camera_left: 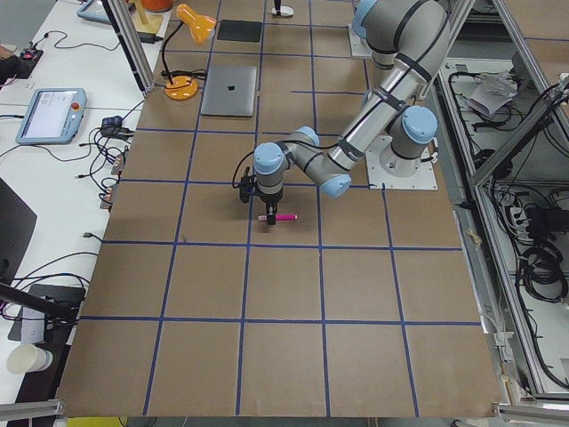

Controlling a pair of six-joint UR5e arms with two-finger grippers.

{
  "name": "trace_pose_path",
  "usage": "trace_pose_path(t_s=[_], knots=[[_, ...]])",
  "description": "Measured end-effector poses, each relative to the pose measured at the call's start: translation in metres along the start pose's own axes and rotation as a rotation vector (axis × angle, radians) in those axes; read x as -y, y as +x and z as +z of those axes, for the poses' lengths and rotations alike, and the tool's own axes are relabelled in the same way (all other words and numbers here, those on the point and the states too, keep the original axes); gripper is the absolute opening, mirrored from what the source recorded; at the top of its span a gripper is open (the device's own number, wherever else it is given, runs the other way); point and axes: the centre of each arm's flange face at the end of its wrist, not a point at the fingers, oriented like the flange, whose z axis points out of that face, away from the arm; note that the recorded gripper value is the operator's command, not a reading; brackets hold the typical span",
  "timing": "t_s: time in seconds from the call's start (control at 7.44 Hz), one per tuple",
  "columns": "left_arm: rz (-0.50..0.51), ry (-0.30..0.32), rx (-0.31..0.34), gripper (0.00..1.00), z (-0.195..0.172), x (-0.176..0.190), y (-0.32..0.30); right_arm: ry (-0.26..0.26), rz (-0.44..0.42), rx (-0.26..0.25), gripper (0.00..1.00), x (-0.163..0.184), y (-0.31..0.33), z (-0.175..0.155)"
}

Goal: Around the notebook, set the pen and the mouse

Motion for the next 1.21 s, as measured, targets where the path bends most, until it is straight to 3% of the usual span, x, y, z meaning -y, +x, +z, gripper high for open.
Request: trace_pose_path(t_s=[0.13, 0.27, 0.4, 0.54, 0.67, 0.81, 0.94, 1.21], knots=[[-0.005, -0.004, -0.002, 0.66, 0.003, 0.0, -0.001, -0.012, -0.005, -0.017, 1.0, -0.003, 0.001, 0.002], [-0.015, -0.008, -0.002, 0.34, 0.005, 0.001, -0.002, -0.019, -0.01, -0.025, 1.0, -0.004, 0.002, 0.003], [-0.026, -0.011, -0.001, 0.13, 0.005, 0.0, -0.002, -0.025, -0.014, -0.026, 0.93, -0.004, 0.002, 0.006], [-0.033, -0.012, -0.001, 0.0, 0.005, -0.001, -0.003, -0.029, -0.015, -0.024, 0.74, -0.004, 0.002, 0.008], [-0.041, -0.013, -0.001, 0.0, 0.005, -0.003, -0.004, -0.028, -0.014, -0.021, 0.6, -0.003, 0.003, 0.011], [-0.048, -0.013, 0.0, 0.0, 0.004, -0.005, -0.007, -0.027, -0.015, -0.021, 0.33, -0.002, 0.004, 0.014], [-0.052, -0.012, 0.001, 0.0, 0.001, -0.007, -0.008, -0.029, -0.018, -0.022, 0.24, -0.002, 0.007, 0.016], [-0.054, -0.006, 0.009, 0.0, -0.007, -0.006, -0.009, -0.019, -0.017, -0.022, 0.22, -0.001, 0.009, 0.009]])
